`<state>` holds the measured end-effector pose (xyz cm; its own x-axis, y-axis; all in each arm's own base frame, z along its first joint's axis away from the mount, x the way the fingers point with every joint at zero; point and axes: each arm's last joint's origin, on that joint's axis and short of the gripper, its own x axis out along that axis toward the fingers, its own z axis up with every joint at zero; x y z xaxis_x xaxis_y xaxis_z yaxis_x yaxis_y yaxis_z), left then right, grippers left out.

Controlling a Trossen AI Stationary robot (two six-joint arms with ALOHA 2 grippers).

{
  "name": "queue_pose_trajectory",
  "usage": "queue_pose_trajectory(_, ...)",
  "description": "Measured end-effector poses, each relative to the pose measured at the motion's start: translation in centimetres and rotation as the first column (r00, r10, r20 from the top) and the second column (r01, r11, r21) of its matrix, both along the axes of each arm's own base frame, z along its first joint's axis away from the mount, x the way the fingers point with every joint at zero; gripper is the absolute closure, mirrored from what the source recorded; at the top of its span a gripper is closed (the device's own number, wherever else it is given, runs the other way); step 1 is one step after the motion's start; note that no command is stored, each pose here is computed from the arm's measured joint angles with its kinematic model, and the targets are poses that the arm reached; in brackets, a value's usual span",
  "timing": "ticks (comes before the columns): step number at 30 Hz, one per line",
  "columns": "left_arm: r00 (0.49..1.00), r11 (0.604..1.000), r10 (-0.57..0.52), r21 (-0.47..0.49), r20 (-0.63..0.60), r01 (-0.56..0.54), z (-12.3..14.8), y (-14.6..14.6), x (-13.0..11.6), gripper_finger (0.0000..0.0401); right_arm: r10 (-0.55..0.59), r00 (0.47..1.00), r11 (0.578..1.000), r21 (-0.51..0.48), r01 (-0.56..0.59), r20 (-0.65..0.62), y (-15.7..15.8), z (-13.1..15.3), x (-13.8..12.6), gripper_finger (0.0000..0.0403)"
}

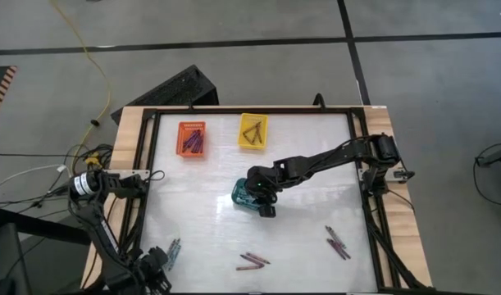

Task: Sort crayons
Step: Put the blue crayon into the blue bin

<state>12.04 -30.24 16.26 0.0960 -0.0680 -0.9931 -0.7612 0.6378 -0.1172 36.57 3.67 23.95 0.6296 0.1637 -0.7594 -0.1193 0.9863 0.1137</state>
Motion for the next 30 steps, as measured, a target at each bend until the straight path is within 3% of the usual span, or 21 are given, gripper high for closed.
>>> queue_pose_trajectory(5,1.0,0.998,0.02,-0.057,0.016,-0.019,-1.07,0.09,0.22,0.025,0.0,1.0,1.0,0.0,0.0,-0.002,0.01,-0.02,-0.02,0.03)
queue_pose_trajectory(12,0.999,0.998,0.032,-0.047,0.027,-0.031,-1.16,0.23,0.2,0.0258,0.001,1.0,1.0,-0.001,-0.001,-0.002,0.01,-0.01,-0.02,0.03)
queue_pose_trajectory(23,0.998,0.997,-0.033,-0.062,0.055,0.037,-1.19,-0.01,0.34,0.0375,0.002,1.0,1.0,-0.002,-0.002,0.002,-0.02,0.02,0.0,0.03)
queue_pose_trajectory(30,0.994,0.993,-0.067,-0.089,0.083,0.075,-1.11,-0.34,0.52,0.0396,0.003,1.0,1.0,-0.004,-0.003,0.002,-0.02,0.02,0.0,0.03)
